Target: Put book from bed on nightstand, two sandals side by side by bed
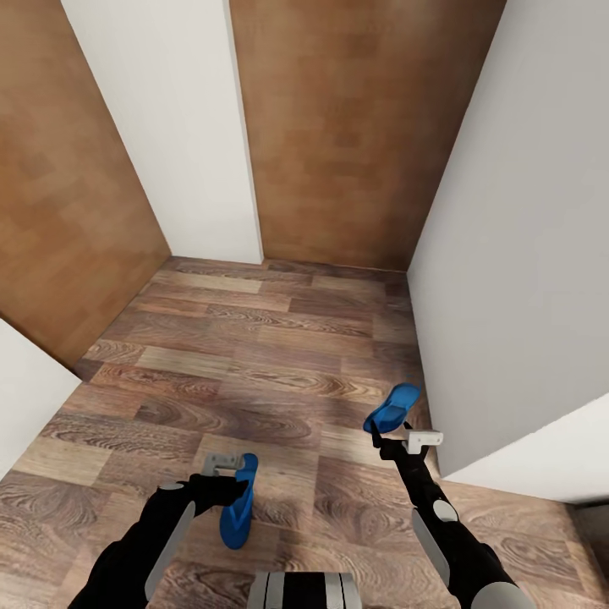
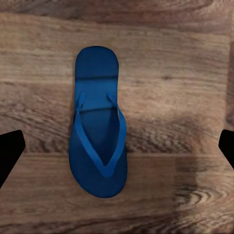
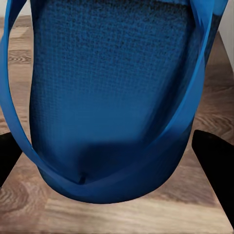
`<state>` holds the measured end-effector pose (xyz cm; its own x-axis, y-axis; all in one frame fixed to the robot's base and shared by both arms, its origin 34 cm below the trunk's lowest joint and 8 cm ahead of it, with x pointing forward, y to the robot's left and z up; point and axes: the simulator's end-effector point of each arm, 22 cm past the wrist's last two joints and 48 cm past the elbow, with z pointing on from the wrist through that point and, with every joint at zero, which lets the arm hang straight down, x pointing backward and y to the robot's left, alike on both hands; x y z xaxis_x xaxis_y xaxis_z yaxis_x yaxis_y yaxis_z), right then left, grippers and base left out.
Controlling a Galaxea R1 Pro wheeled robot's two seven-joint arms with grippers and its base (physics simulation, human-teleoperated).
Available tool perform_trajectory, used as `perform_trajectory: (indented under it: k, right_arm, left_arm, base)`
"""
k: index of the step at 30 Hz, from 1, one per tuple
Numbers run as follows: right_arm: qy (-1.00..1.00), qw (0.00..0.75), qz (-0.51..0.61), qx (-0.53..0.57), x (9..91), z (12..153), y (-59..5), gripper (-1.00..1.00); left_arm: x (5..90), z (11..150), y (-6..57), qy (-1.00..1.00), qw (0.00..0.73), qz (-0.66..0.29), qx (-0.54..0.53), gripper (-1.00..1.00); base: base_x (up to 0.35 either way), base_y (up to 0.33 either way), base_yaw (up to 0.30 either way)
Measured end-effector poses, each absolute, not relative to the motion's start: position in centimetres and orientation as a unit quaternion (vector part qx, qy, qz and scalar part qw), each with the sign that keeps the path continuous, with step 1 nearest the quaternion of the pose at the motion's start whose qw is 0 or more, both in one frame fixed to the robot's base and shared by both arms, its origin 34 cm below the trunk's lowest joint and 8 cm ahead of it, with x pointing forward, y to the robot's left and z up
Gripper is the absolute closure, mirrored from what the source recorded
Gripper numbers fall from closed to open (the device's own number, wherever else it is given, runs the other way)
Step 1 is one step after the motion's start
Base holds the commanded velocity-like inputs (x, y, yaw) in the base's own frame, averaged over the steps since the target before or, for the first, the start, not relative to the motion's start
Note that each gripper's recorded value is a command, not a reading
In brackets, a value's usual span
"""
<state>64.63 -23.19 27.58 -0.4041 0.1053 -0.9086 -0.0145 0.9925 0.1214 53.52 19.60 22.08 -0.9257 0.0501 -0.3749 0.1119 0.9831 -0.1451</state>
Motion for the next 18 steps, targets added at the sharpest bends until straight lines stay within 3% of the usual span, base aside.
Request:
perform_trajectory:
  k: [18]
  right_arm:
    - [0.855,0.516,0.054,0.029,62.9,23.5,-23.2,1.0]
  left_arm:
    - [51.7,18.9,19.4,0.982,0.161,-0.085,0.039,-1.0]
  base:
    - [0.0,0.0,0.0]
